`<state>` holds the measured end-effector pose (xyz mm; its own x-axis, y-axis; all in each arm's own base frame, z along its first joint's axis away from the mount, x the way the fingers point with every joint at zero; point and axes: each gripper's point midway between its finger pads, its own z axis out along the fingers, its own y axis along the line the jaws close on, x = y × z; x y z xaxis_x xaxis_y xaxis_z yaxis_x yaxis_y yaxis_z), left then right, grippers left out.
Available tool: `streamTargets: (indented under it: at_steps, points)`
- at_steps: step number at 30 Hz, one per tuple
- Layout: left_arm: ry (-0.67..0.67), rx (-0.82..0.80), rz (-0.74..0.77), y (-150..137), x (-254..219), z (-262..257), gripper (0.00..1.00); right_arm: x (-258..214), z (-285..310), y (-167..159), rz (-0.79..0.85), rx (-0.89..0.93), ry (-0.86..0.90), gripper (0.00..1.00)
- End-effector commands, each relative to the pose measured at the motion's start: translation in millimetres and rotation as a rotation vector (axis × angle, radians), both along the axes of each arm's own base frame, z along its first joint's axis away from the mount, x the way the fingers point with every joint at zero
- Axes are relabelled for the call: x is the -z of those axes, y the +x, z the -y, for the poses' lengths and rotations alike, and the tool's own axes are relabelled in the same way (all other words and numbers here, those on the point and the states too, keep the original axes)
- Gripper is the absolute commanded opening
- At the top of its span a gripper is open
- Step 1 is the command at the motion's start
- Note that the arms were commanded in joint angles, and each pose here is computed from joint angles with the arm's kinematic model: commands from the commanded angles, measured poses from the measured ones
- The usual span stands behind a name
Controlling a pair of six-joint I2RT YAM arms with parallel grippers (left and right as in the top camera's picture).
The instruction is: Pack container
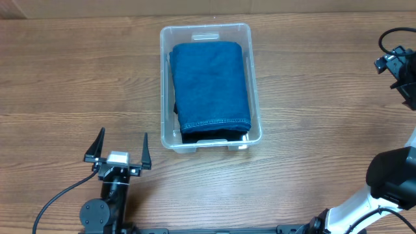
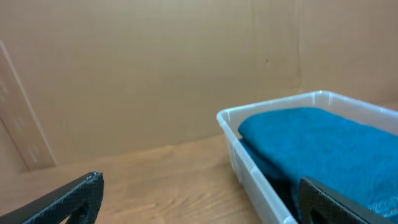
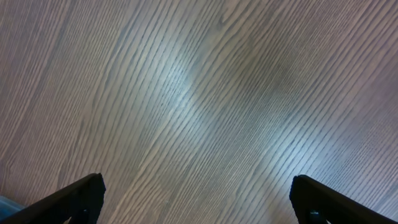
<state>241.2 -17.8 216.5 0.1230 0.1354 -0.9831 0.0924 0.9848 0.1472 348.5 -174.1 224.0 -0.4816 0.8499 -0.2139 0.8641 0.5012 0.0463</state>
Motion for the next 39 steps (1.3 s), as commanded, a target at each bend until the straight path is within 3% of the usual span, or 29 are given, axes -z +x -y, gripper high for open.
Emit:
streamTargets:
  at_steps: [1,7,31,34,39]
  points:
    - [0.022,0.001,-0.028,3.1,19.9,0.0,1.0,-3.1,1.1,-0.6,0.009,0.007,-0.006,1.0]
    - [0.018,0.002,-0.174,4.0,58.1,-0.1,1.0,-3.1,1.2,-0.6,0.009,0.007,-0.007,1.0]
    - [0.004,0.003,-0.173,4.1,57.4,-0.1,1.0,-3.1,0.3,0.0,0.009,0.004,-0.007,1.0]
    - [0.004,0.003,-0.173,4.1,57.5,-0.1,1.0,-23.7,-6.7,-4.4,0.061,-0.007,-0.029,1.0]
    - [0.004,0.003,-0.173,4.1,57.5,-0.1,1.0,-104.9,-43.6,-33.4,0.281,-0.072,-0.116,1.0]
